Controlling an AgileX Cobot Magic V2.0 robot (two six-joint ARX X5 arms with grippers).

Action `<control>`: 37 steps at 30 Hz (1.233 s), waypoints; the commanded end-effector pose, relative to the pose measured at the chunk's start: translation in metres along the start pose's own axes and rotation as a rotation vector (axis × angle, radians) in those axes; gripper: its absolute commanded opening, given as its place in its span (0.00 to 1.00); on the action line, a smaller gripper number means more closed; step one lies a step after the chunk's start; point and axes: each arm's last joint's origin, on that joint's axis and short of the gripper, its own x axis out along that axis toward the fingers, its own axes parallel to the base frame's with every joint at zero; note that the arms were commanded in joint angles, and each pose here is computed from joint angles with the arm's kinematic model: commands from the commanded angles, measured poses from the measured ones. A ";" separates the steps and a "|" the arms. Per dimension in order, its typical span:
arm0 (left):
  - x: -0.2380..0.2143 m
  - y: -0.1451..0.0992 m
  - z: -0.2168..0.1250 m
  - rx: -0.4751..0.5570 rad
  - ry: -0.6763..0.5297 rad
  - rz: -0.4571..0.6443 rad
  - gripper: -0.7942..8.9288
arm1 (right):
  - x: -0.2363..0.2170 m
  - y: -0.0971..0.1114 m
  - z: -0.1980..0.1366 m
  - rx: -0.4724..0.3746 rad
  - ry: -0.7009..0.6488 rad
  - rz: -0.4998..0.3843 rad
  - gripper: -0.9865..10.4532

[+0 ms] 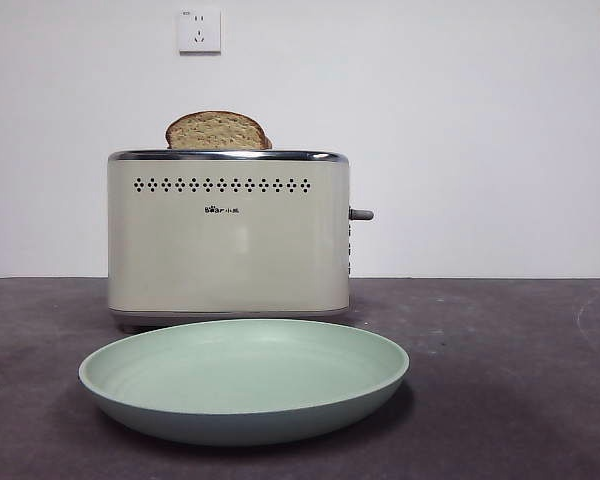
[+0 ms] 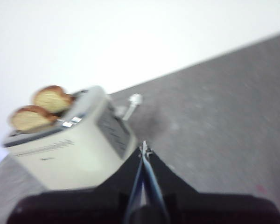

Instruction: Take the bread from the toaster,put the bread on the plate,put the plate on the table

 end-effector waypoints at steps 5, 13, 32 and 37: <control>0.001 -0.024 0.067 0.078 -0.031 -0.055 0.08 | 0.015 0.025 0.060 -0.109 0.043 0.188 0.09; 0.036 -0.045 0.140 0.093 0.105 -0.215 0.30 | 0.043 0.039 0.103 -0.095 0.115 0.319 0.32; 0.226 -0.046 0.202 0.481 0.577 -0.416 0.42 | 0.058 0.037 0.104 -0.064 0.194 0.349 0.31; 0.258 -0.056 0.185 0.667 0.631 -0.394 0.41 | 0.058 0.037 0.103 -0.063 0.195 0.349 0.31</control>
